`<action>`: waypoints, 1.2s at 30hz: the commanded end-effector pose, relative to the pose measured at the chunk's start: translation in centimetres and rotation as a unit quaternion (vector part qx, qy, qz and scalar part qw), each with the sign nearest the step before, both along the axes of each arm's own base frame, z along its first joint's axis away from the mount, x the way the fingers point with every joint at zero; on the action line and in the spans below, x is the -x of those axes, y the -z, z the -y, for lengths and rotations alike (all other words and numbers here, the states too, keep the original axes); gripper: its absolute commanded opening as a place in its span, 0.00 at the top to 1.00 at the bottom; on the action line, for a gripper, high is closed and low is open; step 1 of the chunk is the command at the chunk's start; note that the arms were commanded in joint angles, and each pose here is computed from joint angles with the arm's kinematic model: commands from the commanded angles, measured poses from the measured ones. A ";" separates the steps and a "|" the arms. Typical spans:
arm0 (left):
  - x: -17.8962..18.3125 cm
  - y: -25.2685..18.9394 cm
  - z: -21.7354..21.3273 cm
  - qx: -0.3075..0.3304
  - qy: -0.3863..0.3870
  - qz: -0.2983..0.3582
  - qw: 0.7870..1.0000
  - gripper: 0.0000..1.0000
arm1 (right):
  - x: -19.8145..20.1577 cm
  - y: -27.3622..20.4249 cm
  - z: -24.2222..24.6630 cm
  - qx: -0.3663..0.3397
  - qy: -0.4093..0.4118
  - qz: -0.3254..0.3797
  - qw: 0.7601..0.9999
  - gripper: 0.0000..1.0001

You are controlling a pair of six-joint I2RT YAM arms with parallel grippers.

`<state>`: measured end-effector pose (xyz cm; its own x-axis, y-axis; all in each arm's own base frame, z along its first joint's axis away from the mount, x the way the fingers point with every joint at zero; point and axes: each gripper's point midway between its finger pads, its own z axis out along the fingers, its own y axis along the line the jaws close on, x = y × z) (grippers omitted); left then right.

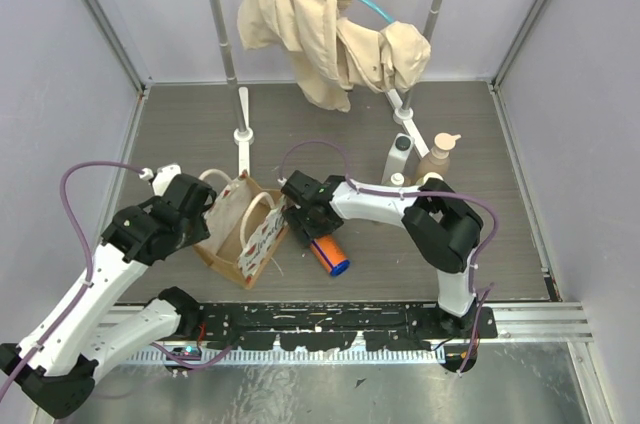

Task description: Take the personal care products out of the canvas bag

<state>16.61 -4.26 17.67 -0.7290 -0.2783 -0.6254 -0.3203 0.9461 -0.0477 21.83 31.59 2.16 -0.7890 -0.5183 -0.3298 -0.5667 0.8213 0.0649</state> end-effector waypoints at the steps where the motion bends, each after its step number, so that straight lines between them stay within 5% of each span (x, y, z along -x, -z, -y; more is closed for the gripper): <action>1: -0.3 -1.5 -1.1 -0.009 -0.021 0.024 0.999 0.54 | 0.3 0.7 1.2 0.024 0.005 0.004 1.000 0.27; 6: -0.2 -1.3 -0.8 -0.004 -0.015 0.020 1.000 0.54 | -0.4 -0.3 1.9 0.017 0.030 0.037 0.999 0.37; 15: -0.2 -0.5 0.6 0.024 0.005 0.006 1.000 0.58 | -4.9 -10.3 3.0 -0.093 0.114 0.206 0.967 0.48; 24: -0.1 -0.1 2.1 0.060 0.024 0.001 0.998 0.59 | -8.7 -14.6 6.8 -0.163 0.189 0.384 0.889 0.53; 36: 0.1 -0.9 2.8 0.078 0.037 -0.001 0.996 0.60 | -11.9 -15.1 9.8 -0.218 0.284 0.513 0.780 0.57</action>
